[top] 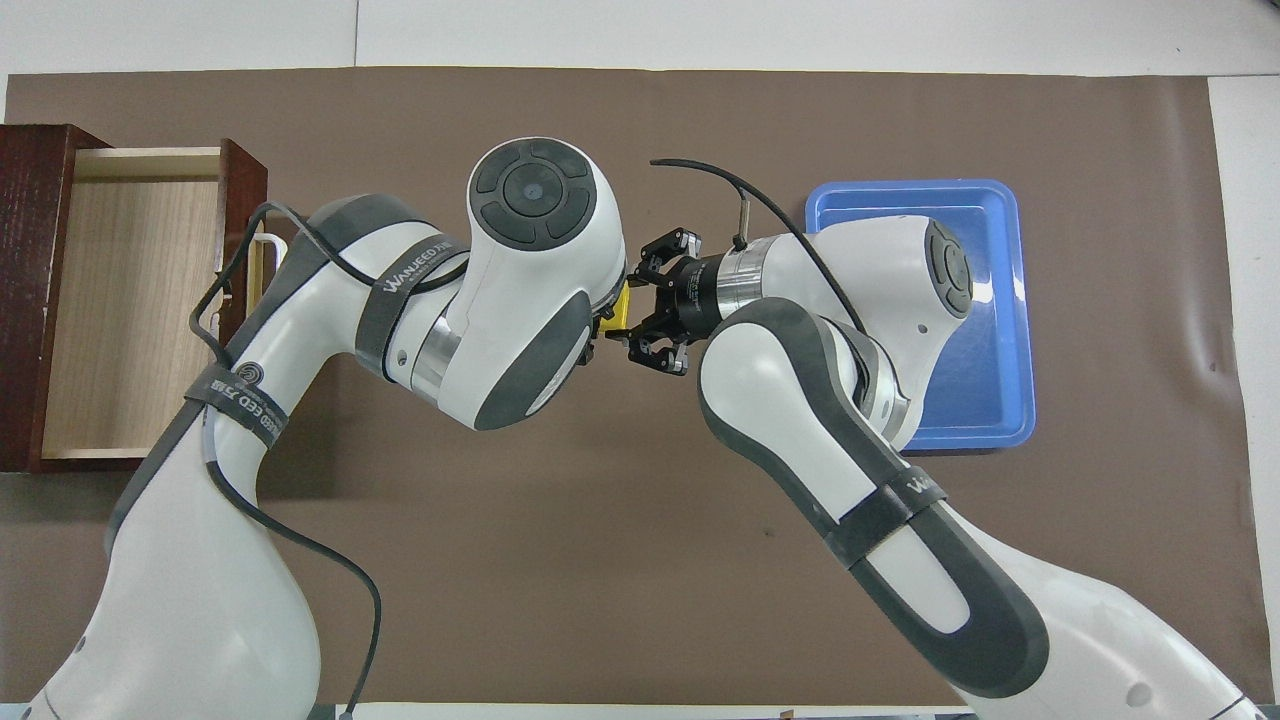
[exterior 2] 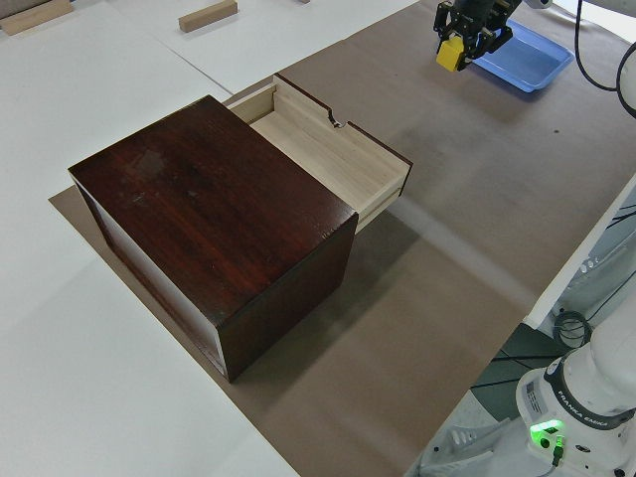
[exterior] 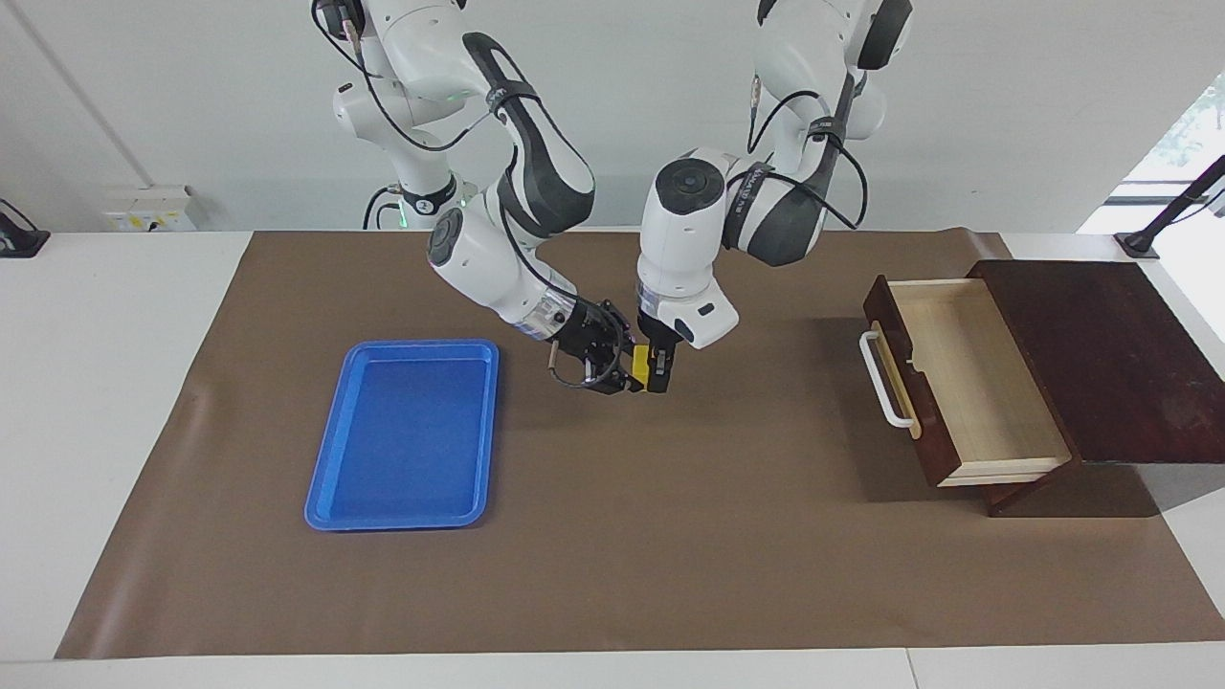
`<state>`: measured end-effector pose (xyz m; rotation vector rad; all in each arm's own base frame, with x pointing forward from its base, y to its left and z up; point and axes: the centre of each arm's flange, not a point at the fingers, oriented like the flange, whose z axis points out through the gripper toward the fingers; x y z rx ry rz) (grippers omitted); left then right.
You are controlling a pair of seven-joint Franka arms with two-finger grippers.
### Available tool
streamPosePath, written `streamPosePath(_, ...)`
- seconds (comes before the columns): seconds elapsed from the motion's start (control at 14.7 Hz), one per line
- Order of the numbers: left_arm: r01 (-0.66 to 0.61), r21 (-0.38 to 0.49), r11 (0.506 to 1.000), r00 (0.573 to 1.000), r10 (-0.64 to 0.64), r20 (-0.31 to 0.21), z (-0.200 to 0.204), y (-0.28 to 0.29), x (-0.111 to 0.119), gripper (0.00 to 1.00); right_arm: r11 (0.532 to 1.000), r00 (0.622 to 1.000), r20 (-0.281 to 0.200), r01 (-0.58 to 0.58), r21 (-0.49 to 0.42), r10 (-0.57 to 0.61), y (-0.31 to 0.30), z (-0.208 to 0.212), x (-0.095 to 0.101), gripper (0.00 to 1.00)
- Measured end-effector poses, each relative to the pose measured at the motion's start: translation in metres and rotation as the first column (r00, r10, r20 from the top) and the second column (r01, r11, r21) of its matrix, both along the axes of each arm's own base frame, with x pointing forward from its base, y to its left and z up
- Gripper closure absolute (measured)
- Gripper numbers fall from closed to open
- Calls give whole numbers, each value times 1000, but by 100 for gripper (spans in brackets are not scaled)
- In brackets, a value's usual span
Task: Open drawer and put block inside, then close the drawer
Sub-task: 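Reach the left gripper to the cube and grasp it from the right gripper, then carry the cube into the drawer with the left gripper while the right gripper withdraws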
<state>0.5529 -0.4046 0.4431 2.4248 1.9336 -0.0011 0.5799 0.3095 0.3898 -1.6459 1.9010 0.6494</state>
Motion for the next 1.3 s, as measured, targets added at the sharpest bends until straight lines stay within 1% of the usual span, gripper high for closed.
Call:
streamPosePath(0.48,-4,-2,1000,1000,4,2,3,1,1,44,1000,1000,4,0,2,0,0,2,1,44)
streamPosePath(0.55,-7,-1,1000,1000,7,1,5,2,2,44,1000,1000,6,3,3,-3,-1,4,2,39)
streamPosePath(0.61,-11,3,1000,1000,11,-4,6,4,3,44,1000,1000,8,8,3,-8,-4,5,4,30)
streamPosePath(0.68,-17,10,1000,1000,17,-10,8,8,5,44,1000,1000,10,14,4,-14,-8,6,6,28)
streamPosePath(0.82,-45,20,999,999,45,-11,17,24,13,44,1000,999,11,30,6,-30,-18,9,11,28)
streamPosePath(1.02,-132,49,990,991,133,-24,45,83,36,44,999,999,1,49,14,-49,-40,15,19,26)
streamPosePath(1.16,-173,68,983,983,176,-42,71,148,57,44,998,998,-9,56,21,-56,-53,19,22,25)
streamPosePath(1.3,-192,46,980,981,193,-22,108,232,74,44,998,998,-8,62,23,-62,-59,22,24,25)
